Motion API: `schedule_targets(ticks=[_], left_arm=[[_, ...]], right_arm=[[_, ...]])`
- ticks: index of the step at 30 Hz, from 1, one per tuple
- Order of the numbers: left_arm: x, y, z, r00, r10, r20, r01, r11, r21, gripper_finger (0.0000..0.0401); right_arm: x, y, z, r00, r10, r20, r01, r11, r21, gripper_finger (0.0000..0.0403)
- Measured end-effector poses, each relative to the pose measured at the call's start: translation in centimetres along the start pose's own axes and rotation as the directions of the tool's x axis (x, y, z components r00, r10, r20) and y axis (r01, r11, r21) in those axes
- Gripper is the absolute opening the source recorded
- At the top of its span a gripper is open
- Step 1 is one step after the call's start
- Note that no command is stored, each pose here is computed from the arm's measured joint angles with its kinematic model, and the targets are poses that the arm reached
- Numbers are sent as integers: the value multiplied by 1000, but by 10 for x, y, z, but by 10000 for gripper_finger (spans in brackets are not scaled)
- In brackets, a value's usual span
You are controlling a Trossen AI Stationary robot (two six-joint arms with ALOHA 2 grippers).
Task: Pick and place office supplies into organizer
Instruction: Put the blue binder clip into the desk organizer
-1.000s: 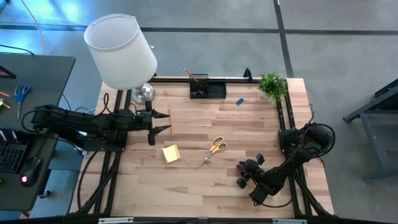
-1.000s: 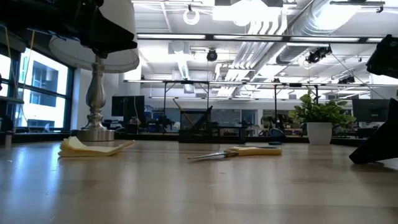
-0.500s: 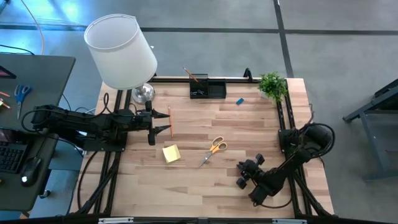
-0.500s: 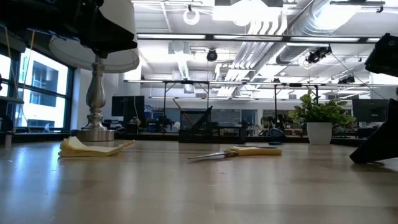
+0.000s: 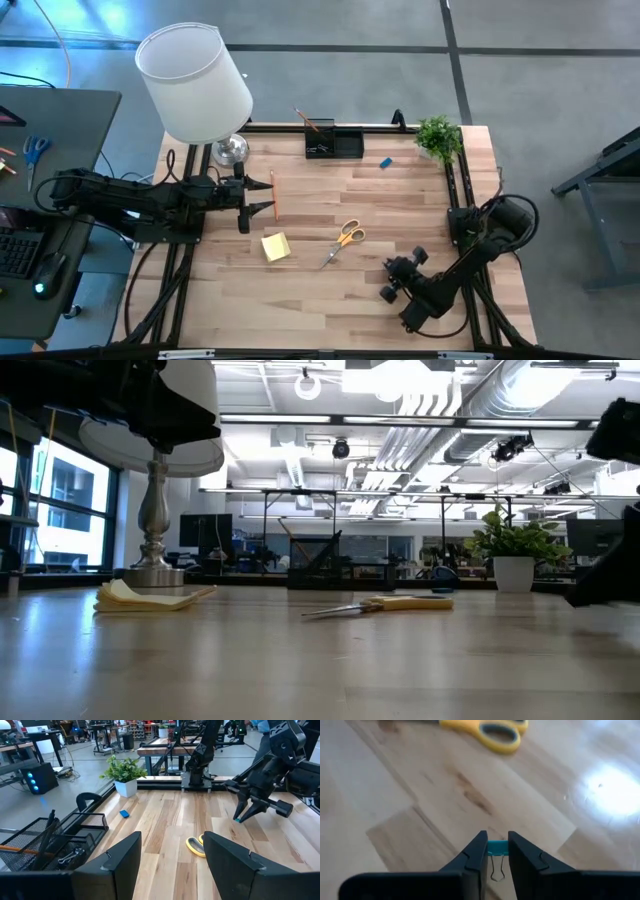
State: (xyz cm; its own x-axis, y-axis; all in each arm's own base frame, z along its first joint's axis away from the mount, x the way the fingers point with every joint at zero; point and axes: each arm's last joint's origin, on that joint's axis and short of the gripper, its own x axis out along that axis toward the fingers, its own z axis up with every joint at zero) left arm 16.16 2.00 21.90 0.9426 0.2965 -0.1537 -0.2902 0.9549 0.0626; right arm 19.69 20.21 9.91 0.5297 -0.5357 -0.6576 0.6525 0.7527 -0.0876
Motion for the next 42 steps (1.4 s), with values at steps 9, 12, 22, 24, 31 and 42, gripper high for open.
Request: schedule_targets(ticks=[9, 12, 22, 24, 31, 42], left_arm=[[0, 0, 0, 1000, 1, 0, -1, 1000, 0, 205], [0, 0, 0, 1000, 1, 0, -1, 1000, 0, 205], [0, 0, 0, 1000, 1, 1, -1, 1000, 12, 205], [0, 0, 0, 1000, 1, 0, -1, 1000, 13, 205], [0, 0, 0, 1000, -13, -1, 13, 1000, 16, 205], [0, 0, 0, 1000, -15, -3, 15, 1000, 17, 205]], right_arm=[[9, -5, 30, 981, -53, 186, 53, 999, 8, 55], [25, -8, 45, 969, -111, 222, 118, 993, -16, 56], [86, -8, 113, 981, -117, 157, 141, 978, -154, 57], [94, -11, 130, 984, -83, 160, 113, 976, -187, 57], [129, -30, 188, 975, 105, 194, -54, 966, -251, 49], [180, -101, 246, 932, 228, 280, -162, 957, -241, 48]])
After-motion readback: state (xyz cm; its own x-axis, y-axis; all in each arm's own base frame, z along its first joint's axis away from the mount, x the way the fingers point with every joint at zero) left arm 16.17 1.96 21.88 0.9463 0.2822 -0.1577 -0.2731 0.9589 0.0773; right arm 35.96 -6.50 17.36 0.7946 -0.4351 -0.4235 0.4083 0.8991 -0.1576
